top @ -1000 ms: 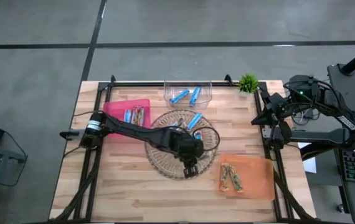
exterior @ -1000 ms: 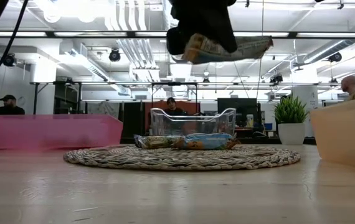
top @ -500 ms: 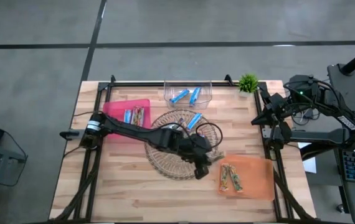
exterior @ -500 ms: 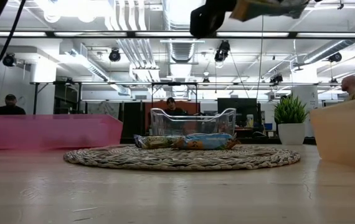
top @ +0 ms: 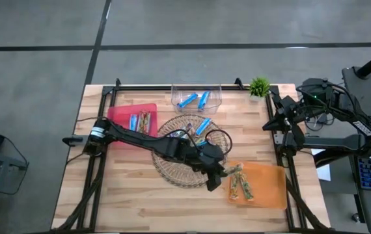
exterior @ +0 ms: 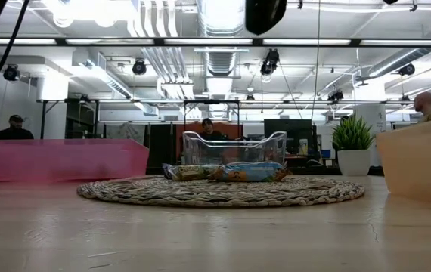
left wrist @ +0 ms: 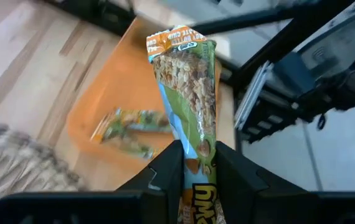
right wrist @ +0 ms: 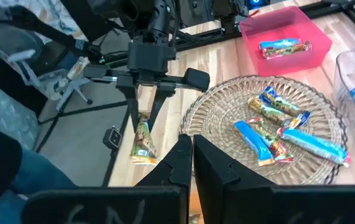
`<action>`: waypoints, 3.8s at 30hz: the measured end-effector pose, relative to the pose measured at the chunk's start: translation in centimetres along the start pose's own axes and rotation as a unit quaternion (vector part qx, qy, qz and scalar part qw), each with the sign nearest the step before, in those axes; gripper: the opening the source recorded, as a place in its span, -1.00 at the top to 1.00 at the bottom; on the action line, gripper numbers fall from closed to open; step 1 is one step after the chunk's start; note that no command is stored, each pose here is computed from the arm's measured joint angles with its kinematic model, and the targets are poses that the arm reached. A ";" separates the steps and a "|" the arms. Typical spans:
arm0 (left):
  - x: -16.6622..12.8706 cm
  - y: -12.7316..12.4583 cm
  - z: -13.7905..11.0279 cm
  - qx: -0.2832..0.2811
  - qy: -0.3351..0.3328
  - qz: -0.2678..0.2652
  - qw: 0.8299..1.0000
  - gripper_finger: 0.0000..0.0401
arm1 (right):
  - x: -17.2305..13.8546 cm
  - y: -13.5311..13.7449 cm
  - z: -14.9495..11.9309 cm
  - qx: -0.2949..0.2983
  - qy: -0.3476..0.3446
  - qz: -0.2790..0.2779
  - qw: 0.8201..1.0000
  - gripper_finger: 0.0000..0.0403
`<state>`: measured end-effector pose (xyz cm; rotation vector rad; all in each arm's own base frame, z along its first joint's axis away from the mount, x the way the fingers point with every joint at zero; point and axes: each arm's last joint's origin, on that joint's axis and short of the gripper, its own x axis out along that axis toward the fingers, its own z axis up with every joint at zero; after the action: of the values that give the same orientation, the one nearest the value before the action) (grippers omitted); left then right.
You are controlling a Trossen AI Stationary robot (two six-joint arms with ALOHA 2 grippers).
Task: Pick and place Granola Bars by type
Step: Put the yellow granola bar into the orange bin, then put the red granola bar into the red bin
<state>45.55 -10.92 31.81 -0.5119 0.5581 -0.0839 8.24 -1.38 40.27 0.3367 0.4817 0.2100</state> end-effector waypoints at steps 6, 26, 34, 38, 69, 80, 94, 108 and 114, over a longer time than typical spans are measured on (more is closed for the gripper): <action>0.4 -0.6 0.4 0.016 -0.028 -0.045 0.998 0.65 | 0.0 0.0 0.1 0.031 -0.004 0.001 1.000 0.96; 7.5 0.7 -1.2 -0.186 -0.062 -0.084 0.977 0.65 | 0.0 0.0 0.1 -0.030 -0.002 0.000 1.000 0.96; 10.2 1.5 -2.4 -0.311 -0.059 -0.101 0.943 0.65 | 0.0 0.0 0.0 -0.040 -0.002 0.000 0.999 0.96; 10.7 1.8 -2.6 -0.331 -0.064 -0.106 0.936 0.65 | 0.0 0.0 0.1 -0.041 -0.002 0.000 0.999 0.96; 10.8 2.7 -2.7 -0.342 -0.072 -0.062 0.935 0.65 | 0.0 0.0 0.0 -0.050 -0.002 0.000 0.999 0.96; 10.8 2.7 -2.7 -0.336 -0.071 -0.064 0.937 0.63 | 0.0 0.0 0.1 -0.050 -0.002 0.000 0.999 0.96; 10.8 2.7 -2.7 -0.341 -0.071 -0.065 0.935 0.23 | 0.0 0.0 0.1 -0.048 -0.001 0.000 0.999 0.96; 10.8 2.8 -2.6 -0.334 -0.072 -0.063 0.938 0.29 | 0.3 -0.2 0.2 -0.046 0.003 0.000 0.999 0.96; 10.8 2.8 -2.6 -0.332 -0.073 -0.063 0.938 0.76 | 0.3 -0.2 0.2 -0.046 0.003 0.000 0.999 0.96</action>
<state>53.21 -11.88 23.31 -1.2049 0.3978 0.0252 8.60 -1.52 40.24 0.2452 0.4759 0.2318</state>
